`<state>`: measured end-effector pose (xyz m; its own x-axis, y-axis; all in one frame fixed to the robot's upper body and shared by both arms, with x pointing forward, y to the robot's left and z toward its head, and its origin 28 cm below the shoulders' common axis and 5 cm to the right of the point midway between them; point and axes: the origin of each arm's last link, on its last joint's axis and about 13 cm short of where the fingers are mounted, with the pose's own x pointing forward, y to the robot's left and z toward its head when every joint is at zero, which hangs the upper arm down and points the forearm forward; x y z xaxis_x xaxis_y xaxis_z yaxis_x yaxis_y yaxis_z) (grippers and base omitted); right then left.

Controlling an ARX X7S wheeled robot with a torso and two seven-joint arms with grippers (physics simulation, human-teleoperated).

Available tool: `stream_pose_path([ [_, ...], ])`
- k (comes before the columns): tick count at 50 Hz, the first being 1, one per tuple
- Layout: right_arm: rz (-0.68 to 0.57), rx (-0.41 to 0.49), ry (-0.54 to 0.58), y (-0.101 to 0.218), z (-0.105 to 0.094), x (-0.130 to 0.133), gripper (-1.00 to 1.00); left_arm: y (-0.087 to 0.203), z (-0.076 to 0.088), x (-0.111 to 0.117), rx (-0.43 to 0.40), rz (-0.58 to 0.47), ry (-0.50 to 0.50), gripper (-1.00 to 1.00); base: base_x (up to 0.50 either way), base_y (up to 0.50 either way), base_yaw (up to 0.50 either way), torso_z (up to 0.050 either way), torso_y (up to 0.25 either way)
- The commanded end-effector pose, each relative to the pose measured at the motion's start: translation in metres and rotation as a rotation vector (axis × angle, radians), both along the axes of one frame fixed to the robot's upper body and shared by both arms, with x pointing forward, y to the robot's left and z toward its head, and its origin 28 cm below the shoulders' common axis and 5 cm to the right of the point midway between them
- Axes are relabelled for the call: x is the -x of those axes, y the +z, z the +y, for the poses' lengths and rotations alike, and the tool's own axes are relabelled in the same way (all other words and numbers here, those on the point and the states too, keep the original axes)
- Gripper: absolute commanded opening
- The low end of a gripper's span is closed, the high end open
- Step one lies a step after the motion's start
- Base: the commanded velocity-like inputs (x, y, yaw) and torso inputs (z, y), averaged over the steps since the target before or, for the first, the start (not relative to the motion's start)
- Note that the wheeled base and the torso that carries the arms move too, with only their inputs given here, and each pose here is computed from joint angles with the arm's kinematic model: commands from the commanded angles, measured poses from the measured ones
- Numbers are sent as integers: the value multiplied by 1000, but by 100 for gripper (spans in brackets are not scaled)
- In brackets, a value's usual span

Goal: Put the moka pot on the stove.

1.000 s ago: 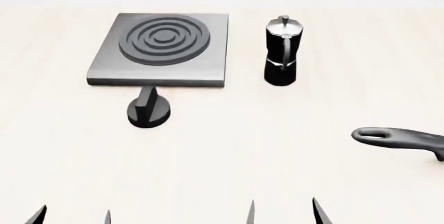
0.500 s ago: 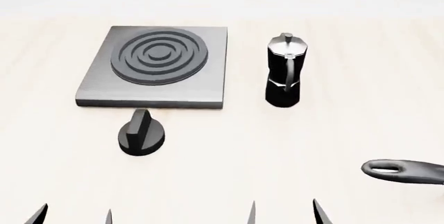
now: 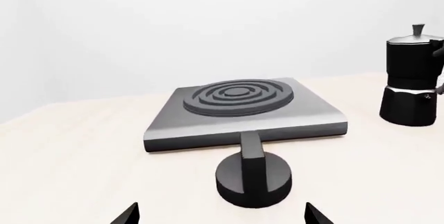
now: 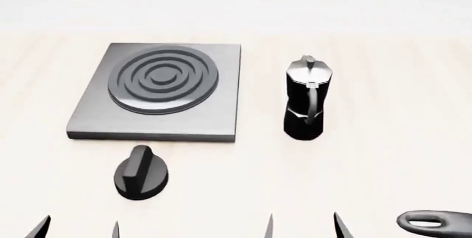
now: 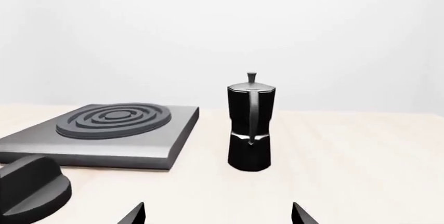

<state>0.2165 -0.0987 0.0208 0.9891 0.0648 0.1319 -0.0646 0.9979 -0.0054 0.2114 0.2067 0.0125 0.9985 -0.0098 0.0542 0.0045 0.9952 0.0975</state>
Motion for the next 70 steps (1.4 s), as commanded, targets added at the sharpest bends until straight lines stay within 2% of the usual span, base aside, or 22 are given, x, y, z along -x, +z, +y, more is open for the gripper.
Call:
stream_pose_path([
  [1, -4, -3, -3, 0, 0, 0, 100, 0, 0, -1, 6, -50, -36, 100, 234, 0, 0, 0, 0],
  [52, 1, 3, -8, -2, 1, -1, 100, 0, 0, -1, 8, -45, -51, 100, 232, 0, 0, 0, 0],
  [55, -7, 23, -12, -4, 1, 0, 100, 0, 0, -1, 8, -45, -52, 100, 21, 0, 0, 0, 0],
  [58, -6, -17, 4, -4, -1, 1, 100, 0, 0, -1, 8, -45, -53, 100, 0, 0, 0, 0, 0],
  [70, -22, 4, 10, -2, -1, 4, 100, 0, 0, -1, 13, -46, -52, 100, 0, 0, 0, 0, 0],
])
